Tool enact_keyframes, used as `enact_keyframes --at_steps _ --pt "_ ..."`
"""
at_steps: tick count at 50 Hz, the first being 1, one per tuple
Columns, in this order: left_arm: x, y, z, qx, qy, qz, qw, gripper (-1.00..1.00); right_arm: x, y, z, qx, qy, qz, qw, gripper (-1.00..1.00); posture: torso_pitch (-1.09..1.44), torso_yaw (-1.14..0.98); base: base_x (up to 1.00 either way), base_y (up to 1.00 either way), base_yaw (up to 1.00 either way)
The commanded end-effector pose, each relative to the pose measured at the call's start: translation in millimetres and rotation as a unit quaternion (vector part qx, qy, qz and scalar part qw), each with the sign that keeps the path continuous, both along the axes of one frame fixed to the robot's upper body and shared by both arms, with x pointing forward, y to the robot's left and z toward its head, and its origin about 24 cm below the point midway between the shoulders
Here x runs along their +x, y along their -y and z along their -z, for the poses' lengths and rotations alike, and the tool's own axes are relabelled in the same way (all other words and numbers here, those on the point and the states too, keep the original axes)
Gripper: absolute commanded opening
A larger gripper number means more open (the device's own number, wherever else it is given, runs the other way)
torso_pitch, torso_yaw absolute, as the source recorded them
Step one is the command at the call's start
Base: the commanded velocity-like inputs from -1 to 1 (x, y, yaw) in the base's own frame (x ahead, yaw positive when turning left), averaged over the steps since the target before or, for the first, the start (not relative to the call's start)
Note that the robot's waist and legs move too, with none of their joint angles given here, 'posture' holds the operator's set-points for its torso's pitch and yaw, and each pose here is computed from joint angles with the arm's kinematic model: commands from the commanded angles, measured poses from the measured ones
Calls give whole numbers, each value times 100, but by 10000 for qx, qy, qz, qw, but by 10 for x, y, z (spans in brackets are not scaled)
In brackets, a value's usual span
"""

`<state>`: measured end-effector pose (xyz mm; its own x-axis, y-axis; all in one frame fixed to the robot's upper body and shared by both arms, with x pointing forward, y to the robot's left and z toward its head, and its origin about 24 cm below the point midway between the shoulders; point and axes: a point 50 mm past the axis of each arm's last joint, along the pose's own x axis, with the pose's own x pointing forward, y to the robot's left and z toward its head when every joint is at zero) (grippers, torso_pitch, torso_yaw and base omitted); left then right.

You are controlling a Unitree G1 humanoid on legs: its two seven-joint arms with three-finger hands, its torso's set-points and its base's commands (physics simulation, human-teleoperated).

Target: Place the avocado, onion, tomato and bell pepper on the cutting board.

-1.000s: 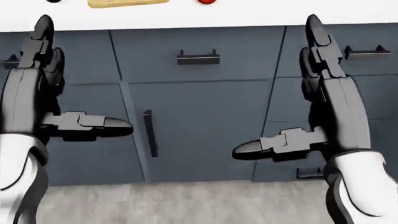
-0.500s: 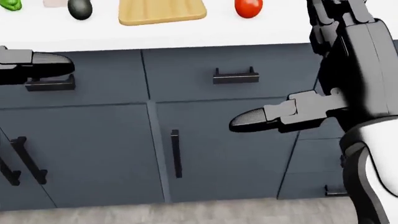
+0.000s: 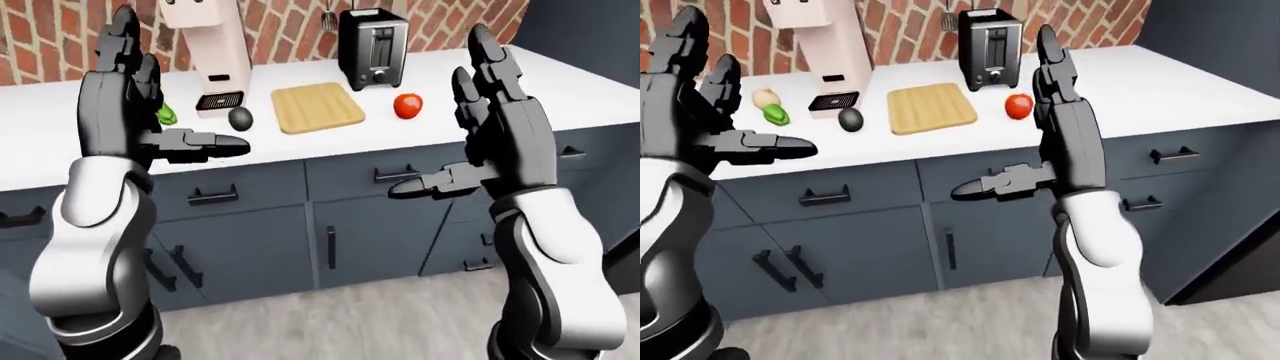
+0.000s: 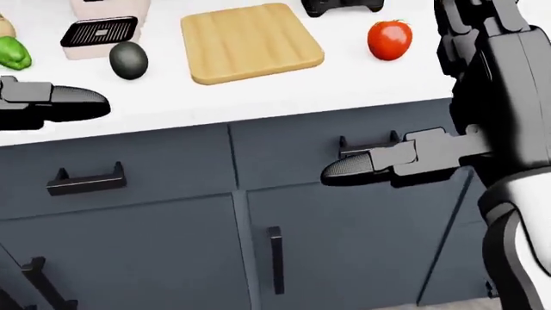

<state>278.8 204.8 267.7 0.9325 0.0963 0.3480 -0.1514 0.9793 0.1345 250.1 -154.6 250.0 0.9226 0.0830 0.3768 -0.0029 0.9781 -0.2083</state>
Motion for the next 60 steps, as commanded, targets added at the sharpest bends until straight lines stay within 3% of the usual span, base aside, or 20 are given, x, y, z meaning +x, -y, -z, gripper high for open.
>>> enact_keyframes --at_steps 1,23,51,60 --pt "-80 -68 -173 57 497 -229 9985 100 -51 -68 -113 -52 394 -204 9990 100 0 0 54 75 0" --pt "-108 -66 -191 131 517 -256 9982 100 -110 -107 -135 -46 507 -384 9980 100 0 0 50 79 0" --pt "-88 -32 -178 224 497 -232 9982 100 -151 -76 -89 24 572 -364 9977 100 0 0 4 21 0" --pt "-99 -42 -182 232 512 -255 9981 100 -151 -60 -65 58 526 -299 9982 100 0 0 1 0 58"
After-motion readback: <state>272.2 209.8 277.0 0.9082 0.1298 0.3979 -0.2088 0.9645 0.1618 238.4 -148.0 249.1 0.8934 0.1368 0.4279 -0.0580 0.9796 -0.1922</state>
